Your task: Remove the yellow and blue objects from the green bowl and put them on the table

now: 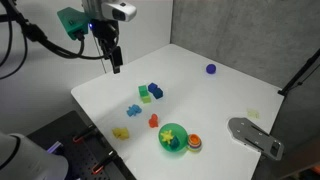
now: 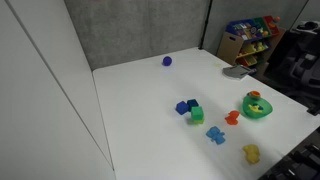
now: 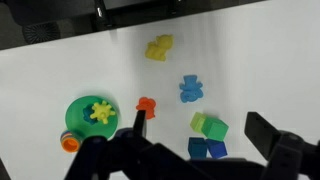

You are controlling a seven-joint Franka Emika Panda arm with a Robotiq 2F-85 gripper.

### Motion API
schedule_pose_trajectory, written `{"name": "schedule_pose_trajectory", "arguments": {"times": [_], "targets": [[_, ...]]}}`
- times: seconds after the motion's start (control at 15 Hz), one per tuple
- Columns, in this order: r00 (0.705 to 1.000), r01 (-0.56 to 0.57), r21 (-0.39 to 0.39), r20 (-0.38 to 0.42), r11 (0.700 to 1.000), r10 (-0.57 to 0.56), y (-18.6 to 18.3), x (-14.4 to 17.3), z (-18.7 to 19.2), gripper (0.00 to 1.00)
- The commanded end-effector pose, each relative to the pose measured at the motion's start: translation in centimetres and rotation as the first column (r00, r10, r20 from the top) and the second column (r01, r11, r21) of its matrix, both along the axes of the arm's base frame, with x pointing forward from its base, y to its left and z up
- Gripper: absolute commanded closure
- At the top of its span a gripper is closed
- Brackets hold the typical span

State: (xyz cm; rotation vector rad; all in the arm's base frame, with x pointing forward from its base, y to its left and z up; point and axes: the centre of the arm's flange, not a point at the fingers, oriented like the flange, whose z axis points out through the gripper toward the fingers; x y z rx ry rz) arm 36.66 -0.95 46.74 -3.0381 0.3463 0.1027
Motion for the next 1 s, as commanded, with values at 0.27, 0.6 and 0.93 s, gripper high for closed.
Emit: {"name": "schedule_pose_trajectory", "arguments": {"times": [0.27,0.6,0.93], "targets": [[1.000,0.010,-0.025,0.009,1.000,-0.010,-0.3,0.8,-0.2,0.00],[0.999,0.030,-0.078,0.045,0.997,-0.027,-2.7,3.3,-1.3,0.00],[0.998,0.024,-0.103,0.064,0.994,-0.018,-6.1,5.6,-4.1,0.00]]}}
